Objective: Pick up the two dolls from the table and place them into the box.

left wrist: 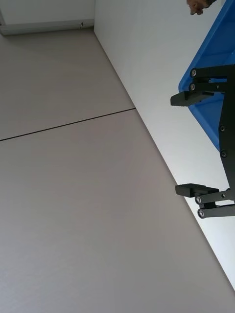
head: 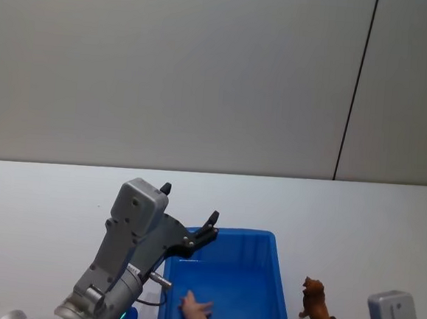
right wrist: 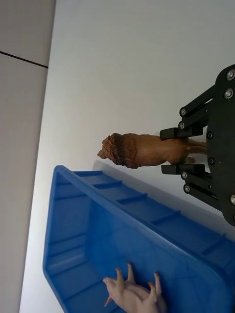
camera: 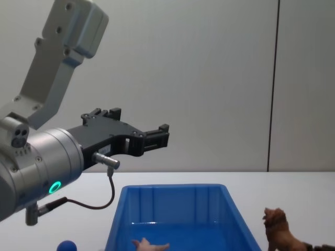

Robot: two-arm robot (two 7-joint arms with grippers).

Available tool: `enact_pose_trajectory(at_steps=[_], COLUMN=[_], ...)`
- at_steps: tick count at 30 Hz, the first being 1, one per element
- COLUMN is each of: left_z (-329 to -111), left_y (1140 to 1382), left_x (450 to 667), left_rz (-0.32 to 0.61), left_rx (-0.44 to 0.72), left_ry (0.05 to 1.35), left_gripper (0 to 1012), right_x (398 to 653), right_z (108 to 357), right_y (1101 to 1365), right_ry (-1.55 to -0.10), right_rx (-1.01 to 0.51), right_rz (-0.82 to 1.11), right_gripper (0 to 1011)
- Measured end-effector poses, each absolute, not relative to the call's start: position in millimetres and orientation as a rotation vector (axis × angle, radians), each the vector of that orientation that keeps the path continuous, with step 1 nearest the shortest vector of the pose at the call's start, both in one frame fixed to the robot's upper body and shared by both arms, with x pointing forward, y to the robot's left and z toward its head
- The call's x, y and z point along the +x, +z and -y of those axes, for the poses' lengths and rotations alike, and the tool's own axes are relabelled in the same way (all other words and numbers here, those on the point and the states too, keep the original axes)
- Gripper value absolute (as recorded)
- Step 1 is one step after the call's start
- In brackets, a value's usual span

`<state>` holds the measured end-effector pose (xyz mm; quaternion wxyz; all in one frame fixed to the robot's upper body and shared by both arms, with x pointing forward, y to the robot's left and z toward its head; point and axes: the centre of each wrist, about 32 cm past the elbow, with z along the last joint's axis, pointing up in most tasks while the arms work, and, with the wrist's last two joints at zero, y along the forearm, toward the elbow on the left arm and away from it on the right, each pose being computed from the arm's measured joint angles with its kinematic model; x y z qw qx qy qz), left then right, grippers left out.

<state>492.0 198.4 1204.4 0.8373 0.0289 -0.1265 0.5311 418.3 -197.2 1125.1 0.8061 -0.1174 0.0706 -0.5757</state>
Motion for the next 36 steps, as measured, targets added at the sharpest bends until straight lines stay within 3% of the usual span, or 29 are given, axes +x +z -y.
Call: enact_pose_trajectory(at_steps=[19,36], left_z=[-198.4,-198.4], left_y=[1204.4,1204.4], left_x=[492.0,492.0], left_rz=[0.268,0.268], left_rx=[0.061,0.061], left_ry=[1.124,1.124], left_gripper=[1001,1001], right_x=[433.1,471.0], right_z=[197.2,172.6], right_y=[1155.4,1172.4], right_ry=[-1.16,-0.991], right_rx=[-0.115,-0.037], right_rz=[-0.002,0.0], right_gripper=[280,297])
